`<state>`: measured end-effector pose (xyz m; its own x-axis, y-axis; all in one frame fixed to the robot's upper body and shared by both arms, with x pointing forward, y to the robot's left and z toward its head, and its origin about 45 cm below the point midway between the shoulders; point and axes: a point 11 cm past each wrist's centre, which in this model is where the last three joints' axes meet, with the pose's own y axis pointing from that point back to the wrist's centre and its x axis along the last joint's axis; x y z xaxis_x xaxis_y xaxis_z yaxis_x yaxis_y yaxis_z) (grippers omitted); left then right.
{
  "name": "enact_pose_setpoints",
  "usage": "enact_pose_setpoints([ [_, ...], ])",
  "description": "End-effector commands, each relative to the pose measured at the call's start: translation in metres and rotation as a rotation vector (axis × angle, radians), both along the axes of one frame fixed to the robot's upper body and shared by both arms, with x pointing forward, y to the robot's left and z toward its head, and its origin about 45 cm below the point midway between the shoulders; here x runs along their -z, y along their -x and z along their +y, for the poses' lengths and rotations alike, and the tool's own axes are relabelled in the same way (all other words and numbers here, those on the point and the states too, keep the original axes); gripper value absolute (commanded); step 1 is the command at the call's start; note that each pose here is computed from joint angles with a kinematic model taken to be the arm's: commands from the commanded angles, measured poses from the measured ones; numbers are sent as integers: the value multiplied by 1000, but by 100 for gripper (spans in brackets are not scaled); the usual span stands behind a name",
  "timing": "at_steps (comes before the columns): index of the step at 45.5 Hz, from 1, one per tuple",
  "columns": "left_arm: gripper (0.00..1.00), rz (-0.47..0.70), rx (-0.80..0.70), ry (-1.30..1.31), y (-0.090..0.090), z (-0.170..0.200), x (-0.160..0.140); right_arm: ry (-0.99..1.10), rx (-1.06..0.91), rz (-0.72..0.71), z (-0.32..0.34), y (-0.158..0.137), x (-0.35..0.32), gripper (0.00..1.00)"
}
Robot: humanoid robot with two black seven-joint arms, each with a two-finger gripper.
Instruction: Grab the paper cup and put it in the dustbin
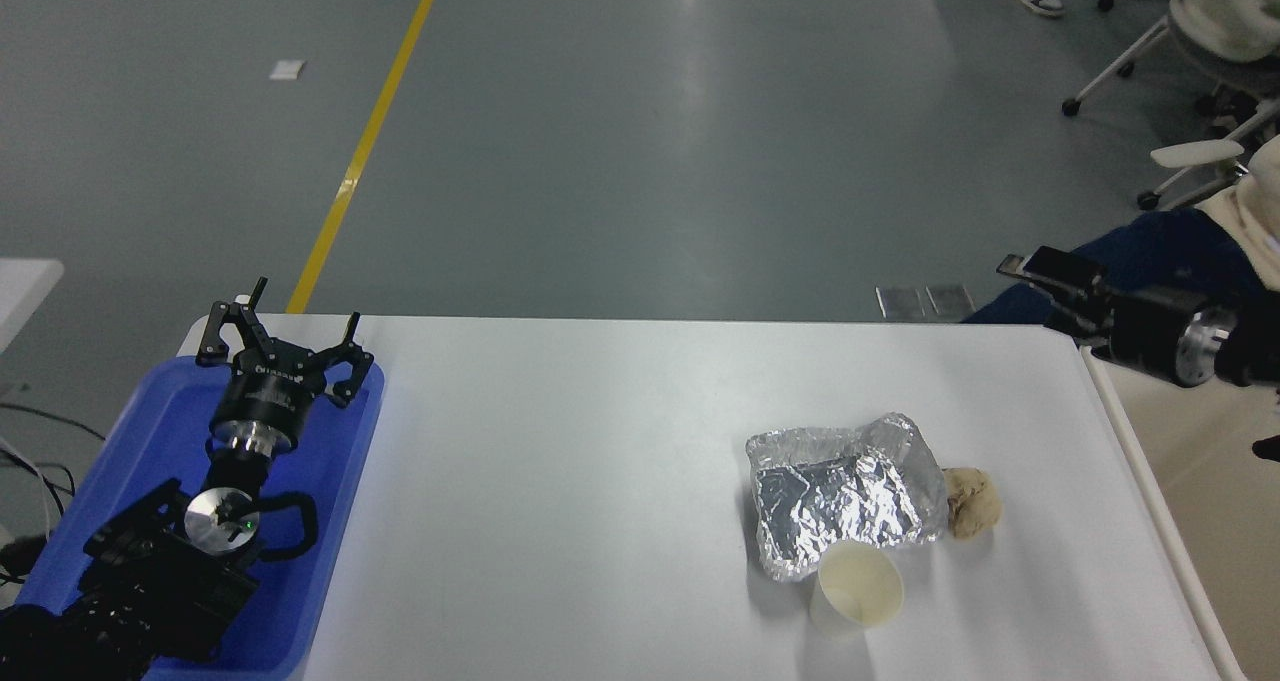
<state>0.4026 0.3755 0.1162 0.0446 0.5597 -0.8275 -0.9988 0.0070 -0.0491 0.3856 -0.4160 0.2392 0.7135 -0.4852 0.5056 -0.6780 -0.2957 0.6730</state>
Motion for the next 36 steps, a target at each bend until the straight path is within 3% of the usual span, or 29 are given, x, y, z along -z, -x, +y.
enact_pose_setpoints([
  [1,100,0,-1,0,0,0,0,125,-98,304,10,11,-51,100],
  [11,100,0,-1,0,0,0,0,162,-234,564,43,33,-92,100],
  [18,100,1,-1,-1,0,0,0,261,-314,570,58,30,-106,100],
  [36,100,0,-1,0,0,0,0,544,-519,613,105,62,-145,100],
])
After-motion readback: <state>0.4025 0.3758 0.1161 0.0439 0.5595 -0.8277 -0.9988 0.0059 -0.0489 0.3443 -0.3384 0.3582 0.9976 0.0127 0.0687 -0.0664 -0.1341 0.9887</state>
